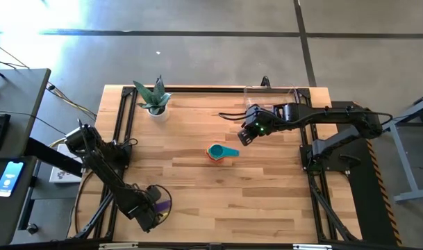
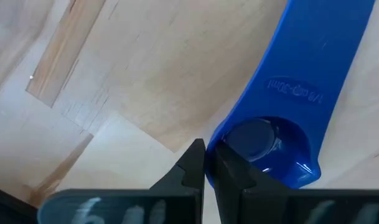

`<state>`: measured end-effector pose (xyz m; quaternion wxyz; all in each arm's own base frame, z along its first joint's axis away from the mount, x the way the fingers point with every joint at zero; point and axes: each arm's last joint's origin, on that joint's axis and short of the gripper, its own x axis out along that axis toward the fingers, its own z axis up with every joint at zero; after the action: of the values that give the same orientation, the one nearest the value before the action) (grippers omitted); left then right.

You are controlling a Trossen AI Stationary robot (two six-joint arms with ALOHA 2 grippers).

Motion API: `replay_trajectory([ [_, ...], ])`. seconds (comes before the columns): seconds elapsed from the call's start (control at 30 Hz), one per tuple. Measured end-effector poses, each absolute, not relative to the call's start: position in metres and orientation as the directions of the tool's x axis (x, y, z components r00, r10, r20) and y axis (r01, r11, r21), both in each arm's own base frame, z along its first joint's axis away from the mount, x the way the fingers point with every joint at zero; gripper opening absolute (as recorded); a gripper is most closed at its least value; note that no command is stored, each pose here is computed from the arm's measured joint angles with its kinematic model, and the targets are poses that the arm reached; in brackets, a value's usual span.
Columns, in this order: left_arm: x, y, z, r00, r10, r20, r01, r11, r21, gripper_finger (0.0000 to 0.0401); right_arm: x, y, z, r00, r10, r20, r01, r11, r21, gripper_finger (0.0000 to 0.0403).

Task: Nest measuring cups in basket
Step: Stack the violet measuring cup on top of the light blue measuring cup

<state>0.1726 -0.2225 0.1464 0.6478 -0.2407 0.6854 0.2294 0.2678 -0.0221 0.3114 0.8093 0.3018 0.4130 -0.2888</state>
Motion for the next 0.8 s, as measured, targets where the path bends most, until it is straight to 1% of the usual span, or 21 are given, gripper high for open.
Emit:
replay_trajectory([
  [0.2,0.178,-0.217,0.151,-0.019,-0.033,-0.999,-0.612,0.791,-0.015,0.0006,0.268,-0.023,0.312,0.489,-0.235,-0.840,0.724,0.646,0.241,0.0098],
  [0.3,0.188,-0.211,0.161,0.037,-0.037,-0.999,-0.600,0.798,-0.052,0.0005,0.268,-0.022,0.312,0.487,-0.254,-0.836,0.737,0.634,0.237,0.0098],
  [0.43,0.205,-0.197,0.176,0.105,-0.047,-0.993,-0.586,0.804,-0.100,0.0005,0.268,-0.019,0.312,0.486,-0.274,-0.830,0.741,0.633,0.224,0.0098],
  [0.53,0.222,-0.184,0.188,0.157,-0.056,-0.986,-0.564,0.814,-0.136,0.0005,0.268,-0.018,0.312,0.486,-0.278,-0.829,0.753,0.614,0.236,0.0098],
  [0.8,0.266,-0.140,0.211,0.255,-0.041,-0.966,-0.434,0.888,-0.152,0.0004,0.268,-0.018,0.312,0.483,-0.292,-0.826,0.776,0.580,0.249,0.0098],
])
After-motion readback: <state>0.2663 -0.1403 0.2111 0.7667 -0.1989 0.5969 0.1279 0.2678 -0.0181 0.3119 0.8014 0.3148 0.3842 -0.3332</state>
